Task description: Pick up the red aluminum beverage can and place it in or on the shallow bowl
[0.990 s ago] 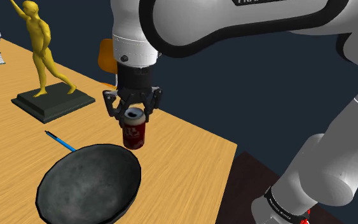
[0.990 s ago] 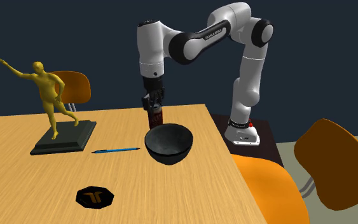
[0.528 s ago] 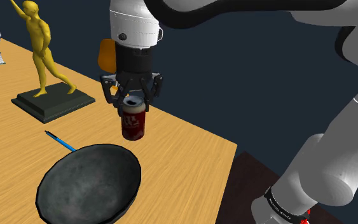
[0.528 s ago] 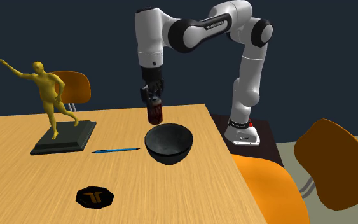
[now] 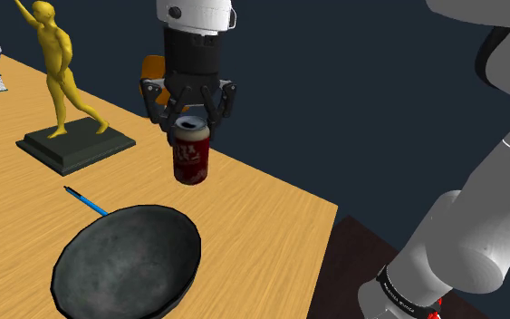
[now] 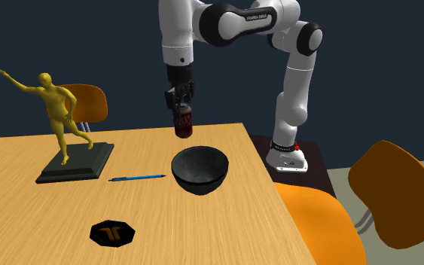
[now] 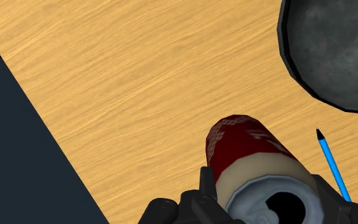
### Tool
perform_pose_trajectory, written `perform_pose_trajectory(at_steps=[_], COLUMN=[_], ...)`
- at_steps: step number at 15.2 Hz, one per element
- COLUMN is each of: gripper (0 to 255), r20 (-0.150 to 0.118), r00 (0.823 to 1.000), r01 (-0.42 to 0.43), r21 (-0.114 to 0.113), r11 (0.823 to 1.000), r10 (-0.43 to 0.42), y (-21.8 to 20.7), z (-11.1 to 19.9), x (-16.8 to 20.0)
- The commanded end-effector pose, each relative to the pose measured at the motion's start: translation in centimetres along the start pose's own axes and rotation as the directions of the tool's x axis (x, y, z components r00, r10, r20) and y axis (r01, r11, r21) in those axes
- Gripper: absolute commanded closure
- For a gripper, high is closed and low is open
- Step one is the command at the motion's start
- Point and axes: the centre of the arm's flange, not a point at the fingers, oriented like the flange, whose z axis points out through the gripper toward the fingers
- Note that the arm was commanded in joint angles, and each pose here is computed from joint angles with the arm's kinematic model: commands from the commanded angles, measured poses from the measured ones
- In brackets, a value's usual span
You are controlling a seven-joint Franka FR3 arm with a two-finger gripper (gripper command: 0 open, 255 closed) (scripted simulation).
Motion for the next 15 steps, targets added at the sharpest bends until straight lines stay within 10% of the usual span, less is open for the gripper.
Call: perform_pose_trajectory(at_steps=[1,15], gripper=[255,255], r20=[0.0,0.0], r00=[1.0,1.0], r01=[0.0,0.0], r21=[0.0,0.0], r11=[1.0,1.0], r10=[0.0,0.0], y=[0.0,-1.9], z=[-1.1,-7.5], x=[0.1,-1.8])
